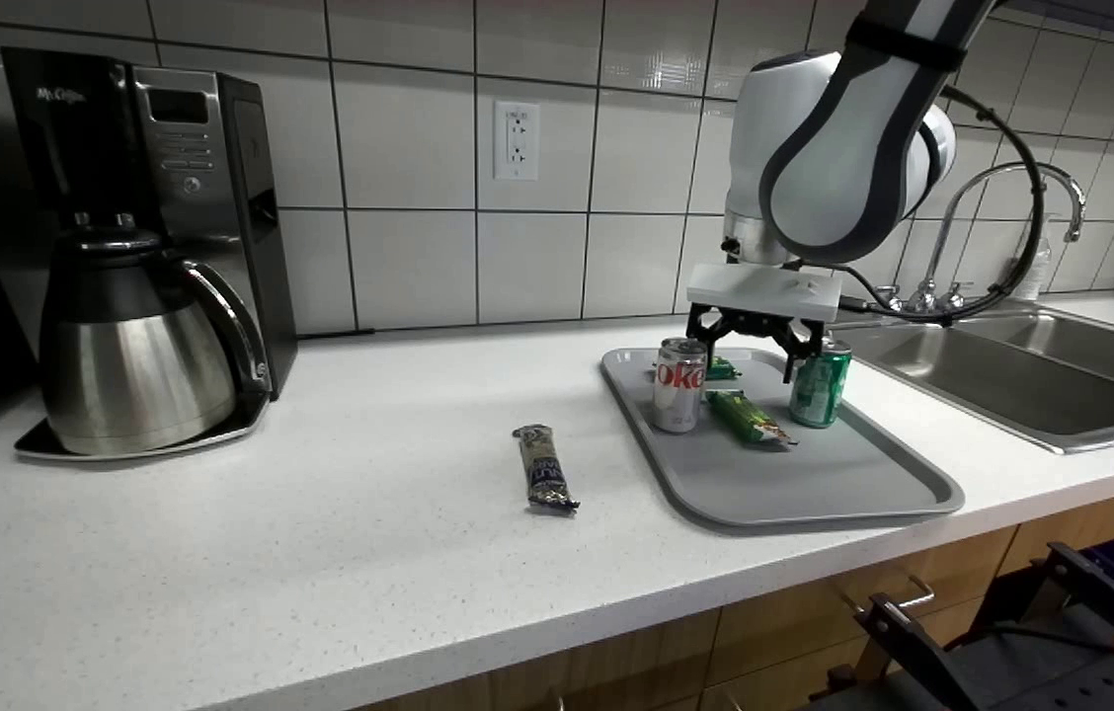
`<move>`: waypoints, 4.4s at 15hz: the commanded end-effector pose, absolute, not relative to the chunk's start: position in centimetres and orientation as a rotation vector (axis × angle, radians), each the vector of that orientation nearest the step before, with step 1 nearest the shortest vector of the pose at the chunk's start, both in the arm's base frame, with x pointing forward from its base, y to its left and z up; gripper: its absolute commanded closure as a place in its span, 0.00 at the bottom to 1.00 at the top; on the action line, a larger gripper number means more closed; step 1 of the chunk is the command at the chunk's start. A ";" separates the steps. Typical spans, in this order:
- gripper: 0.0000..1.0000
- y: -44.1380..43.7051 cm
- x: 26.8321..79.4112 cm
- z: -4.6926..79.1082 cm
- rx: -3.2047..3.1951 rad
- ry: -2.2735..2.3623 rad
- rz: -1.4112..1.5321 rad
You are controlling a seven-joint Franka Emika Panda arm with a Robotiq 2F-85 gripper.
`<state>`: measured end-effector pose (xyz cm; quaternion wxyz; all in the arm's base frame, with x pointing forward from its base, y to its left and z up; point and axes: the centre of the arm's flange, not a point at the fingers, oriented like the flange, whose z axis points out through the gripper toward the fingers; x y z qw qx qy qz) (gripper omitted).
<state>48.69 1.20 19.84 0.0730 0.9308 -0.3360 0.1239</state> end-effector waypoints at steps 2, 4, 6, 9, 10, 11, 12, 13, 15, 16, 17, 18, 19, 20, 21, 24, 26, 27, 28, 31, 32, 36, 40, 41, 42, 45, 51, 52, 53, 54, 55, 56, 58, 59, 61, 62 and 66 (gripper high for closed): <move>0.00 1.2 48.9 18.6 2.791 -1.085 0.376; 0.00 1.2 49.0 18.2 2.790 -1.098 0.370; 0.00 1.3 49.1 17.8 2.790 -1.102 0.365; 0.00 1.3 49.3 17.3 2.788 -1.116 0.358; 0.00 1.3 49.3 17.1 2.787 -1.122 0.356; 0.00 1.2 49.3 16.9 2.783 -1.131 0.354; 0.00 1.1 49.3 16.8 2.781 -1.138 0.351; 0.00 1.0 49.3 16.6 2.777 -1.146 0.348; 0.00 0.9 49.3 16.2 2.775 -1.155 0.338; 0.00 0.9 49.3 16.1 2.773 -1.160 0.333; 0.00 0.9 49.3 15.9 2.772 -1.165 0.330; 0.00 1.0 49.3 15.8 2.771 -1.169 0.328; 0.00 1.0 49.3 15.7 2.769 -1.176 0.326; 0.00 0.9 49.3 15.6 2.767 -1.181 0.326; 0.00 0.9 49.3 15.5 2.766 -1.186 0.324; 0.00 0.7 49.3 15.3 2.758 -1.206 0.320; 0.00 0.5 49.2 15.1 2.755 -1.217 0.317; 0.00 0.5 49.2 15.0 2.754 -1.220 0.315; 0.00 0.5 49.2 15.0 2.754 -1.223 0.313; 0.26 0.4 49.2 14.8 2.751 -1.234 0.314; 0.35 0.4 49.2 14.8 2.752 -1.238 0.316; 0.65 0.3 49.3 14.8 2.753 -1.247 0.323; 0.83 0.3 49.4 15.0 2.756 -1.254 0.334; 0.83 0.2 49.4 15.0 2.756 -1.255 0.334; 0.83 0.2 49.4 15.0 2.755 -1.258 0.334; 0.83 0.1 49.5 15.2 2.757 -1.262 0.341; 0.83 0.1 49.9 16.3 2.773 -1.248 0.386; 0.83 0.1 50.0 16.5 2.776 -1.246 0.396; 0.83 0.1 50.1 16.7 2.779 -1.243 0.405; 0.83 0.1 50.2 16.9 2.784 -1.237 0.412; 0.83 0.1 50.2 17.1 2.788 -1.232 0.420; 0.83 0.0 50.3 17.3 2.791 -1.227 0.428; 0.83 -0.1 50.5 17.8 2.796 -1.219 0.445; 0.83 -0.2 50.6 18.0 2.799 -1.214 0.454; 0.83 -0.3 50.8 18.5 2.805 -1.204 0.472; 0.83 -0.3 50.9 18.7 2.809 -1.198 0.479; 0.83 -0.4 51.4 19.7 2.826 -1.165 0.516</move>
